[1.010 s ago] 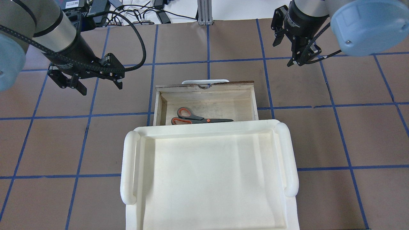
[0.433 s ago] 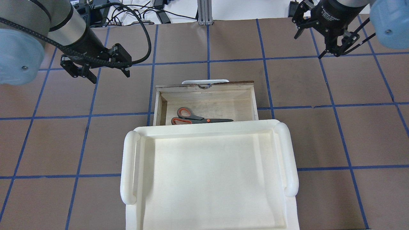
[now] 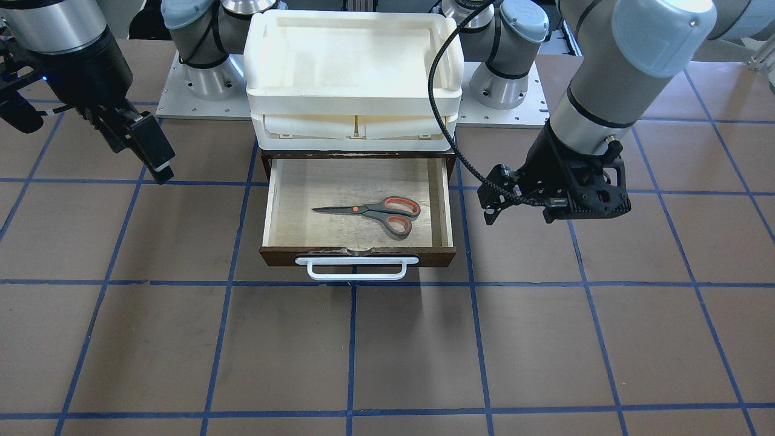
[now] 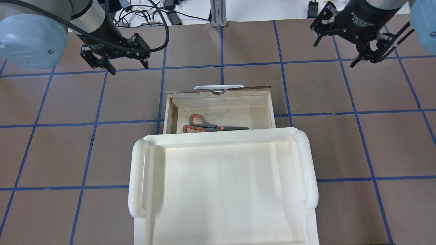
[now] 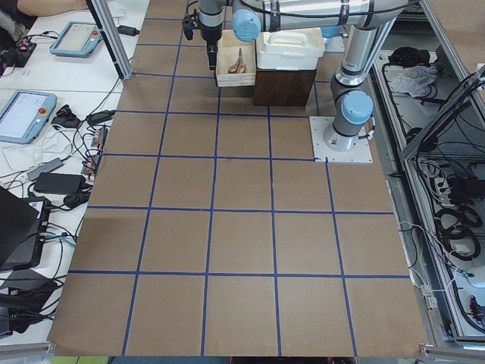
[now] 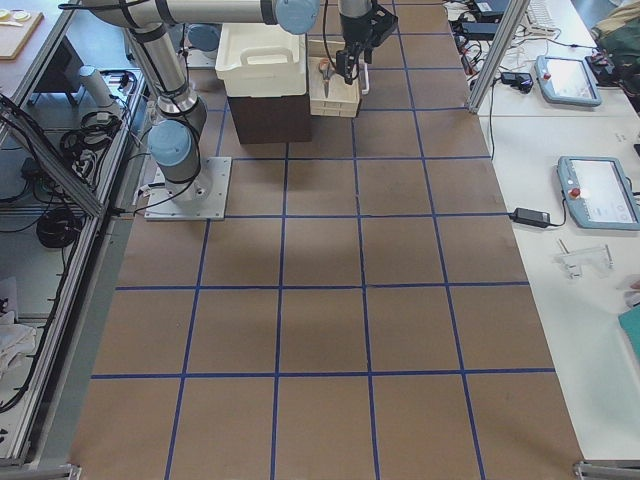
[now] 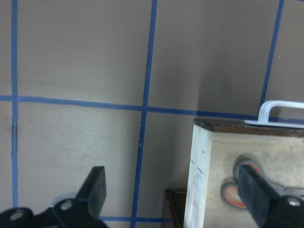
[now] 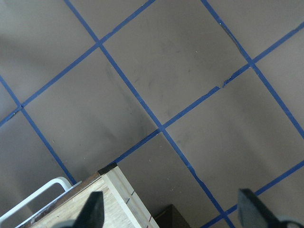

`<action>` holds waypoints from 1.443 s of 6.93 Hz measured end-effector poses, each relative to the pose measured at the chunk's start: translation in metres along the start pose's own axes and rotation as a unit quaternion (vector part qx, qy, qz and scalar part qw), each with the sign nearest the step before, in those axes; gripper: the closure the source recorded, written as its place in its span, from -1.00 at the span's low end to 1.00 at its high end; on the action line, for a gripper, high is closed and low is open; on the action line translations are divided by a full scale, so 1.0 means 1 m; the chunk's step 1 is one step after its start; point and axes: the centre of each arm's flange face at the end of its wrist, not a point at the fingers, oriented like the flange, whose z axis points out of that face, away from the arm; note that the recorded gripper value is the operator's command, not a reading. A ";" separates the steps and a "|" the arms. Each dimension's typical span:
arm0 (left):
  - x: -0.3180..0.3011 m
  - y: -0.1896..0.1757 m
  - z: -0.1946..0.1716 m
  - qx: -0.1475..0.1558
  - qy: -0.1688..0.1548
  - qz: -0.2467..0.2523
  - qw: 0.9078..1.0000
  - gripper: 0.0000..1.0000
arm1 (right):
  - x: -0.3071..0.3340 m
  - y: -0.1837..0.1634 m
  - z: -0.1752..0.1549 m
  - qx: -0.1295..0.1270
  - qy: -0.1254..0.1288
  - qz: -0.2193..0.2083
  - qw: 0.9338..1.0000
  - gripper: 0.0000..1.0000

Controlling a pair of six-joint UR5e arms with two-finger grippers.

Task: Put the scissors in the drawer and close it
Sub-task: 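Move the left gripper across toward the drawer's white handle while the right gripper retreats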

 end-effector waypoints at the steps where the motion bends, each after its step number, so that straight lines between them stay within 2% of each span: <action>1: 0.016 -0.020 0.008 0.000 -0.009 0.024 1.000 -1.00 | -0.001 0.000 0.002 -0.005 0.002 -0.051 0.999 -1.00; 3: 0.049 -0.054 0.038 -0.006 -0.023 0.058 0.998 -1.00 | -0.013 0.009 -0.004 -0.008 0.002 -0.141 0.990 -1.00; 5: 0.081 -0.071 0.067 -0.008 -0.037 0.067 0.997 -1.00 | -0.029 0.006 -0.004 -0.008 0.010 -0.213 0.977 -1.00; 6: 0.097 -0.073 0.084 -0.007 -0.038 0.054 0.998 -1.00 | -0.031 0.004 -0.001 -0.012 0.013 -0.231 0.973 -1.00; 8: 0.127 -0.072 0.113 -0.006 -0.038 0.012 0.999 -1.00 | -0.030 0.006 0.001 -0.025 0.014 -0.243 0.970 -1.00; 9: 0.138 -0.071 0.128 -0.005 -0.038 -0.009 0.999 -1.00 | -0.030 0.007 0.003 -0.029 0.014 -0.256 0.966 -1.00; 10: 0.149 -0.069 0.142 -0.006 -0.038 -0.026 0.999 -1.00 | -0.030 0.006 0.004 -0.027 0.015 -0.285 0.958 -1.00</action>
